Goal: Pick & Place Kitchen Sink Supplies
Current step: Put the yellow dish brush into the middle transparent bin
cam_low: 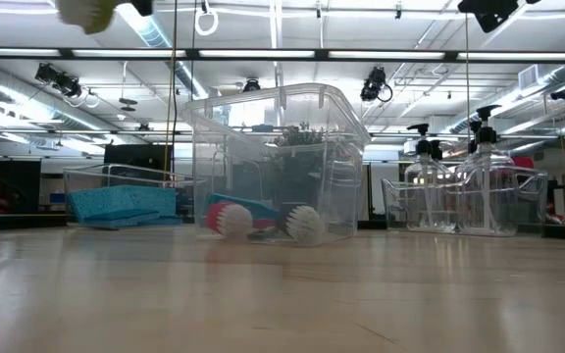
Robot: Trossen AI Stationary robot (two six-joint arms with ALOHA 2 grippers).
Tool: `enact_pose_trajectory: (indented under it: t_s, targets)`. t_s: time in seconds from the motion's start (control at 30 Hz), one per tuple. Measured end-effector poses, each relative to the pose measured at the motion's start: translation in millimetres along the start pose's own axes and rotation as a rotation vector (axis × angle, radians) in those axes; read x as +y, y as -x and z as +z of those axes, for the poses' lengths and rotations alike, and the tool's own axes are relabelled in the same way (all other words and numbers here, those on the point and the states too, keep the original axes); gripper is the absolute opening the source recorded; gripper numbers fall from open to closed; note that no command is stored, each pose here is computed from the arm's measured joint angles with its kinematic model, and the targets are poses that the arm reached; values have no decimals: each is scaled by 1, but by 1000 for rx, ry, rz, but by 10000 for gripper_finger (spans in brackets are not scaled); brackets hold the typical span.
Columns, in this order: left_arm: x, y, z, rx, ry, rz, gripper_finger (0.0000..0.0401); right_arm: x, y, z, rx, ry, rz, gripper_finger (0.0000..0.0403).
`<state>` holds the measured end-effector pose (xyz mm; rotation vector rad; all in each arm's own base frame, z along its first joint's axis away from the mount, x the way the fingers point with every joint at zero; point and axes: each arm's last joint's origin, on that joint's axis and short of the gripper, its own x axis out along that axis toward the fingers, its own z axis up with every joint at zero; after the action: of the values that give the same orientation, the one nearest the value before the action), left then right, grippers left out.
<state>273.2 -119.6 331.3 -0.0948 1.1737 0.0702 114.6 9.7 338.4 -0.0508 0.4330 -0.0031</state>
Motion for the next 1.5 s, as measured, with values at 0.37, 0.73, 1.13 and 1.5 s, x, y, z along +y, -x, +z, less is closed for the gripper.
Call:
enact_pose_trajectory:
  t_s: [0.37, 0.73, 1.13, 1.5]
  targets:
    - [51, 13, 26, -200, 165, 109, 27, -1, 0, 0, 0, -12, -44, 42]
    - [91, 18, 62, -455, 346, 84, 28, -2, 0, 0, 0, -16, -52, 42]
    - [131, 11, 70, -429, 461, 51, 34, -3, 0, 0, -1, -19, -112, 42]
    - [132, -41, 83, -277, 424, 13, 52, -3, 0, 0, -1, -19, -112, 42]
